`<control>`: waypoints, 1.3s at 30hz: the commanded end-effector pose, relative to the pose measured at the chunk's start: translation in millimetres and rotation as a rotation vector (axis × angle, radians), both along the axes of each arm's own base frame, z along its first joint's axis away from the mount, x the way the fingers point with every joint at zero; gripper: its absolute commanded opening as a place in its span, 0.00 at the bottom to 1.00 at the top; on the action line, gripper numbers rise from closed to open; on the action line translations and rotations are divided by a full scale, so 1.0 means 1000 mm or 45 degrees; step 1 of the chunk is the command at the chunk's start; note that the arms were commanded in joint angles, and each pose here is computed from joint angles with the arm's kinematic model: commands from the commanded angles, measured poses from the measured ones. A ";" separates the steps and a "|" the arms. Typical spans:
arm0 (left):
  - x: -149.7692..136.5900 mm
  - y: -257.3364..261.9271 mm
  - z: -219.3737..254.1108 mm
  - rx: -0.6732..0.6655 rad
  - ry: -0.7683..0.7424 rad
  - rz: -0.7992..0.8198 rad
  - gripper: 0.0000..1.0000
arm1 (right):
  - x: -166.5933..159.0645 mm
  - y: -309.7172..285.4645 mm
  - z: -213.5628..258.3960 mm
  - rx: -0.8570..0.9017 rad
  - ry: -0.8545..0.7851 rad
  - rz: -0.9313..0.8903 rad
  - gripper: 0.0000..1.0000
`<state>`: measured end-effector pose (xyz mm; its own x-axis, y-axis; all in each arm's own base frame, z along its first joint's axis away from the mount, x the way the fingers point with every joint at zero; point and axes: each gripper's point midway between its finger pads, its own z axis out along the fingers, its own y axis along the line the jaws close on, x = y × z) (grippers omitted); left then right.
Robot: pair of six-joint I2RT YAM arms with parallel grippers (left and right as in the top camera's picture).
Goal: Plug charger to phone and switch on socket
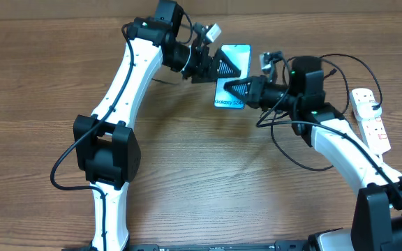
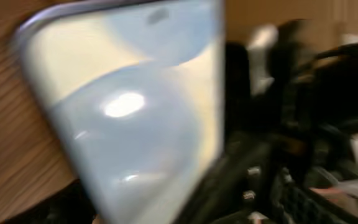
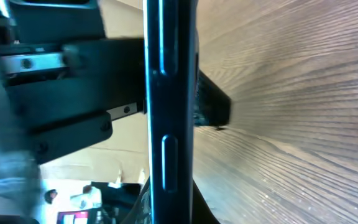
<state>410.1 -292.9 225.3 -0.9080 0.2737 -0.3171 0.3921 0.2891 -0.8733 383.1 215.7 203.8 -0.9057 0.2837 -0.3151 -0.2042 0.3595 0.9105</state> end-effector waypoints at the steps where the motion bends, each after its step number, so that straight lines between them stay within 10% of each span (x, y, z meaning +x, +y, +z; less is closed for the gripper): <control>1: -0.024 -0.011 0.068 -0.404 -0.070 -0.180 0.72 | -0.007 0.007 0.017 0.071 -0.005 0.075 0.04; 16: -0.033 -0.029 0.088 -0.510 -0.061 -0.277 0.46 | -0.008 0.016 0.042 0.144 -0.112 0.120 0.04; 22: -0.027 -0.031 0.096 -0.508 0.001 -0.276 0.20 | -0.009 0.022 0.044 0.142 -0.133 0.124 0.04; 39: -0.025 -0.030 0.097 -0.504 0.013 -0.266 0.16 | -0.008 0.022 0.046 0.145 -0.150 0.123 0.04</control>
<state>412.1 -314.1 286.6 -0.8871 0.2602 -0.3812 0.3855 -0.0364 -0.9220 381.8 227.0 258.2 -0.8614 0.2648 -0.4335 -0.3768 0.2391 0.8949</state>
